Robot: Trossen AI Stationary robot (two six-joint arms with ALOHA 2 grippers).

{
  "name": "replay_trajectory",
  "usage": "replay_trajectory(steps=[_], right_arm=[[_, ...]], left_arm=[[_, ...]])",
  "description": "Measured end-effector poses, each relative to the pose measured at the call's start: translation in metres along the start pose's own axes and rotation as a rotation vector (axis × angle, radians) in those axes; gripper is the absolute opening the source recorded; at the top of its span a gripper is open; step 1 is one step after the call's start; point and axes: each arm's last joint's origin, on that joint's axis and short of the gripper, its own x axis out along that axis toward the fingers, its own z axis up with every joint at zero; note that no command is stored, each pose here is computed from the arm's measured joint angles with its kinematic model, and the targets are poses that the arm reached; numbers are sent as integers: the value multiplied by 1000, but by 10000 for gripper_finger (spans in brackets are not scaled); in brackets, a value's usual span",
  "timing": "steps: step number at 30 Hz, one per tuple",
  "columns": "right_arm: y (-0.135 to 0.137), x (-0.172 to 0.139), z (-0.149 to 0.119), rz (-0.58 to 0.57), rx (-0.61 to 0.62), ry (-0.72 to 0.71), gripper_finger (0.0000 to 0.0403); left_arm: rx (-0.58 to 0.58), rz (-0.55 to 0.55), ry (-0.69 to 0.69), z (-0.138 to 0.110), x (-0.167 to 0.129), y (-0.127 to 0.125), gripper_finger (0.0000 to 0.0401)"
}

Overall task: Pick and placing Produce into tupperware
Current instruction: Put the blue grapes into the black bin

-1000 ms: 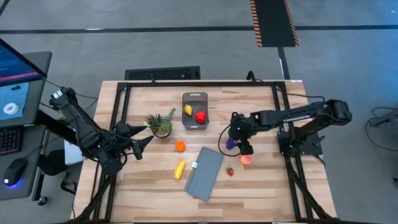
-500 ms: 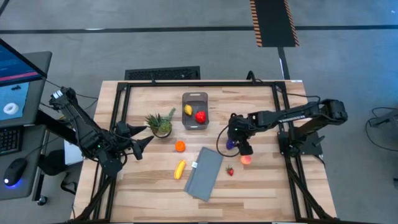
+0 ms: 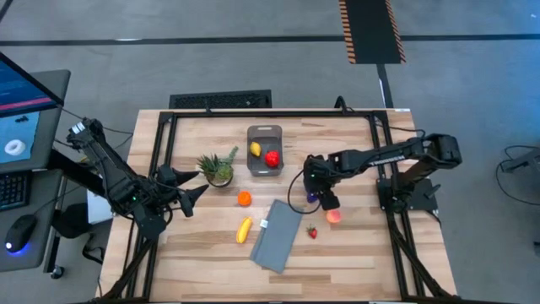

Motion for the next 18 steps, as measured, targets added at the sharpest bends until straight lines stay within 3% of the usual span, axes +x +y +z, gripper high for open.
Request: replay_trajectory(steps=[6, 18], right_arm=[[0, 4, -1, 25, -58, 60, 262], [-4, -4, 6, 32, -50, 71, 263]], left_arm=[[1, 0, 1, 0, 0, 0, 295], [27, 14, 6, -7, 3, -4, 295]])
